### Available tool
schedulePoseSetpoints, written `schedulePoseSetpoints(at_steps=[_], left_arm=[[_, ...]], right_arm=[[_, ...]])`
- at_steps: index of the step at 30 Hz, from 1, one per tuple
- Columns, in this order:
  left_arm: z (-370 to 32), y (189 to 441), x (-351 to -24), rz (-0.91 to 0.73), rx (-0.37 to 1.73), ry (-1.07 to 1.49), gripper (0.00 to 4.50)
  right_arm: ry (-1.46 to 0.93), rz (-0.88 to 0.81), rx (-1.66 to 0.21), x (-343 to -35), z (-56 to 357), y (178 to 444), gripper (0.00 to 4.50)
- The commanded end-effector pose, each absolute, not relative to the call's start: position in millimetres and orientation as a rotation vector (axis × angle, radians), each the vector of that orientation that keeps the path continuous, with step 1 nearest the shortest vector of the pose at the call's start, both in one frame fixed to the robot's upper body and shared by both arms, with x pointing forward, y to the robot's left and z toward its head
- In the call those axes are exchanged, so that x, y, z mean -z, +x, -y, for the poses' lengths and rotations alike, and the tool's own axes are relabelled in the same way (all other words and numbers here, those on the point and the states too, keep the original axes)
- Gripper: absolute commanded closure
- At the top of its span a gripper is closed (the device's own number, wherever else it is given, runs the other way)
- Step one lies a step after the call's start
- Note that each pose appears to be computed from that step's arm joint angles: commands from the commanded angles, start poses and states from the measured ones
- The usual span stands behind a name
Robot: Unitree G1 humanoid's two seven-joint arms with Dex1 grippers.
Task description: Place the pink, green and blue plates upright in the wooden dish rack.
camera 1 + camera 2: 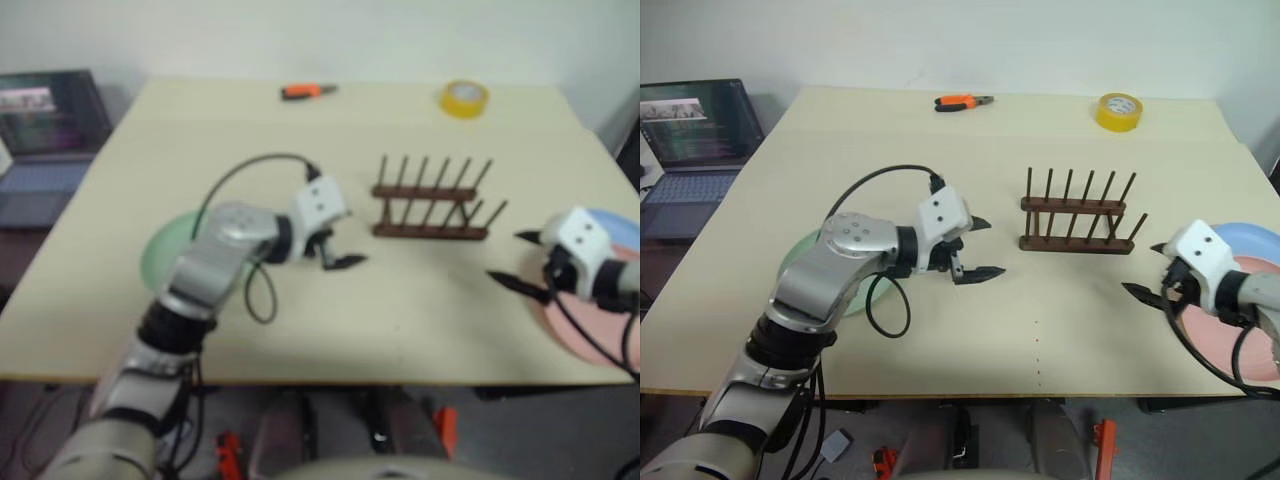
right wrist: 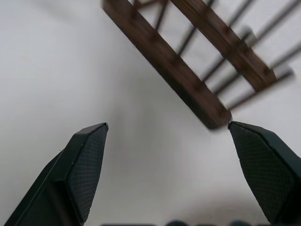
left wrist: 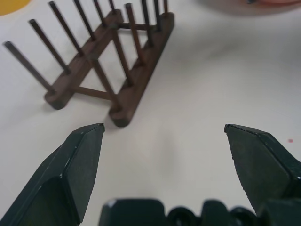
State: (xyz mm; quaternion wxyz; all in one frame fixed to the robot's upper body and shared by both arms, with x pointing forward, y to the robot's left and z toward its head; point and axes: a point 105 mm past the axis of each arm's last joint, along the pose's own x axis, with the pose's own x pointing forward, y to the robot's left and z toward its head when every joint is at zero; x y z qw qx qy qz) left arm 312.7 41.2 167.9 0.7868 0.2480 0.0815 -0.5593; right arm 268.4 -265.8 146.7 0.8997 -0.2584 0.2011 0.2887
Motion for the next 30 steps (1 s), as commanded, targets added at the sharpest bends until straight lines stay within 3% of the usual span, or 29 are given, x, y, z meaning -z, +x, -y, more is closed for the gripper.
schedulePoseSetpoints(at_steps=[1, 16, 30], left_arm=[[-25, 301, -179, -0.093, 1.281, 0.559, 0.00], [12, 306, -170, -0.058, 1.389, 0.557, 0.00], [20, 311, -159, -0.075, 1.377, 0.562, 0.00]], right_arm=[[-0.531, -0.384, -0.586, -163, 270, 257, 0.04], [-0.485, -0.521, -0.282, -146, 303, 213, 0.04], [-0.447, -0.649, -0.146, -92, 308, 218, 0.04]])
